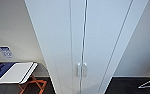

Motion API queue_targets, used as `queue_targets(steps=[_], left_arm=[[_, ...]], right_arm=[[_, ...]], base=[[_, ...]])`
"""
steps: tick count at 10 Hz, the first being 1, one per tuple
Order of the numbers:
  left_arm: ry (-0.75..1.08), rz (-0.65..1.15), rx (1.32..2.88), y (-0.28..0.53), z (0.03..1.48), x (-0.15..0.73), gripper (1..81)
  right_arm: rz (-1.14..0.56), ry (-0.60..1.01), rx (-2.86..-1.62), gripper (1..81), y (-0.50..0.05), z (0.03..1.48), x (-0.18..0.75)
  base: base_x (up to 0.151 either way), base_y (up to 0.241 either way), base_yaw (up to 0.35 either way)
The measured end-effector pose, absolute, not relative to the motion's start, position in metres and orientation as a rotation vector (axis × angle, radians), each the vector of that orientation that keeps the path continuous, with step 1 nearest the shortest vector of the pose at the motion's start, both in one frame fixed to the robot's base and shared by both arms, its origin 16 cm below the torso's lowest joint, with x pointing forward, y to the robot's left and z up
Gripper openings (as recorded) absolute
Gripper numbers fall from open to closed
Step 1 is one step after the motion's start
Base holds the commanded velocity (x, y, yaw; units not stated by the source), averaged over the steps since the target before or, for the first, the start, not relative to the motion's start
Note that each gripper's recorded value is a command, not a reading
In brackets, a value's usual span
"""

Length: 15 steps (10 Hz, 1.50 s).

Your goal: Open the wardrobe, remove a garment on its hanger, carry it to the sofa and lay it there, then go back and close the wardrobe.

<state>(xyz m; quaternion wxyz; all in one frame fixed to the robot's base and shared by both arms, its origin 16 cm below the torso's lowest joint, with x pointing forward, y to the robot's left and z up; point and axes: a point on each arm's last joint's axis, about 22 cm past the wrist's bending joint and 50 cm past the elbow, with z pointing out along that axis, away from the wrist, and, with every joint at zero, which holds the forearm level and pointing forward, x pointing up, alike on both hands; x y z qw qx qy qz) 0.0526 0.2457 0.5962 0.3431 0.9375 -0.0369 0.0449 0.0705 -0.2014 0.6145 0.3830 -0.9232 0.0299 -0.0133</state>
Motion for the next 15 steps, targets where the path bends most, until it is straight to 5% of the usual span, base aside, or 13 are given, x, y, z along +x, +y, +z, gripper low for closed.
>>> queue_targets(steps=[7,15], left_arm=[[-0.216,0.331,2.356,0.256,0.68,0.177,81.1],[-0.554,0.488,2.343,0.26,0.764,0.318,81.1]], right_arm=[[-0.243,-0.05,-2.267,81.1,-0.212,0.705,0.179],[-0.418,-0.333,-2.221,81.1,-0.21,0.791,0.306]], base=[[0.0,0.0,0.0],[0.0,0.0,0.0]])
